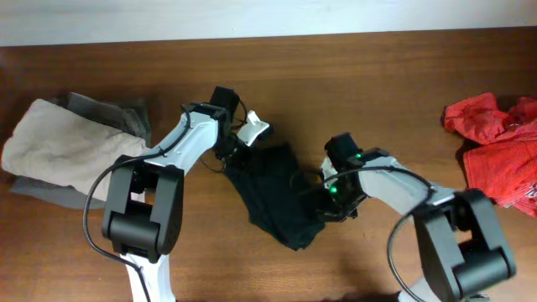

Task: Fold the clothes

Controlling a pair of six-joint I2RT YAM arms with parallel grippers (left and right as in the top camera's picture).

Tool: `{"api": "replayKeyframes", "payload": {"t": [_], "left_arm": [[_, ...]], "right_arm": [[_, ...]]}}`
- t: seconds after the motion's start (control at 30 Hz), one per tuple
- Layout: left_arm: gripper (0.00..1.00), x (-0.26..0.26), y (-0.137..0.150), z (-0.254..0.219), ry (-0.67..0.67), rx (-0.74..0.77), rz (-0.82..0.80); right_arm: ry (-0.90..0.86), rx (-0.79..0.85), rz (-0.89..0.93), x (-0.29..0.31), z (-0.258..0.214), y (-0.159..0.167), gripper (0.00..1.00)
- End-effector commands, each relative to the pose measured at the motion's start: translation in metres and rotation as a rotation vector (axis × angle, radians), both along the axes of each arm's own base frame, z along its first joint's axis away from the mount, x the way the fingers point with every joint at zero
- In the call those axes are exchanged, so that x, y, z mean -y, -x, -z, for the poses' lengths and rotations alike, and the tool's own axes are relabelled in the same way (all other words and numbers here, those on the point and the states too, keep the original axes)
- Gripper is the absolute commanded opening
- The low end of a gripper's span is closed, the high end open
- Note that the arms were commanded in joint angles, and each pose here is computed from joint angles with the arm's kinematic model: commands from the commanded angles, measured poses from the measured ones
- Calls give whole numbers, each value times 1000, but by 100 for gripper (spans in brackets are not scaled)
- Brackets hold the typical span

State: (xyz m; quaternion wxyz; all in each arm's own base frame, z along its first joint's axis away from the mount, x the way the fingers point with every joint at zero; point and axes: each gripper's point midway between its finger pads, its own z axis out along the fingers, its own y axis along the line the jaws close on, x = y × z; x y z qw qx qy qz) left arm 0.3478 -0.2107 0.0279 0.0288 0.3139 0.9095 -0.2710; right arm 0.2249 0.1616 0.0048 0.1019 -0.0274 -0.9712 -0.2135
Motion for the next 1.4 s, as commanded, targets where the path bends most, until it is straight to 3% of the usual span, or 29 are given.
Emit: {"api": "replayKeyframes", "payload": {"t": [0.0,0.13,0.27,0.33,0.37,0.6,0.73,0.87,1.0,1.13,1.27,1.37], "left_arm": [[22,-30,-14,16,-193,47,-55],[13,-55,-23,23,-346,78,-124],[11,-66,-31,13,-391,73,-186],[14,-66,-34,1,-390,69,-191],[17,-65,-37,-16,-389,65,-190],[23,-68,-45,-77,-396,52,-243],[23,-82,-51,-109,-392,85,-335],[23,-129,-53,-176,-475,262,-566],[24,-166,-32,-247,-526,445,-780],[35,-177,6,-286,-456,518,-880],[49,-167,35,-264,-390,450,-847],[54,-129,53,-221,-224,293,-747]], "right_arm": [[81,-50,-48,17,16,15,7],[184,-71,-37,40,19,19,4],[181,-65,-26,47,16,16,6],[137,-37,-63,41,10,14,20],[73,-1,-95,31,0,9,33],[-39,230,-119,13,-58,-21,67],[-50,355,-116,12,-89,-34,76],[-23,497,-106,17,-115,-49,78],[-5,562,-98,20,-124,-58,85],[19,583,-92,24,-124,-63,88],[45,587,-88,28,-123,-65,88],[60,590,-87,30,-122,-66,88]]}}
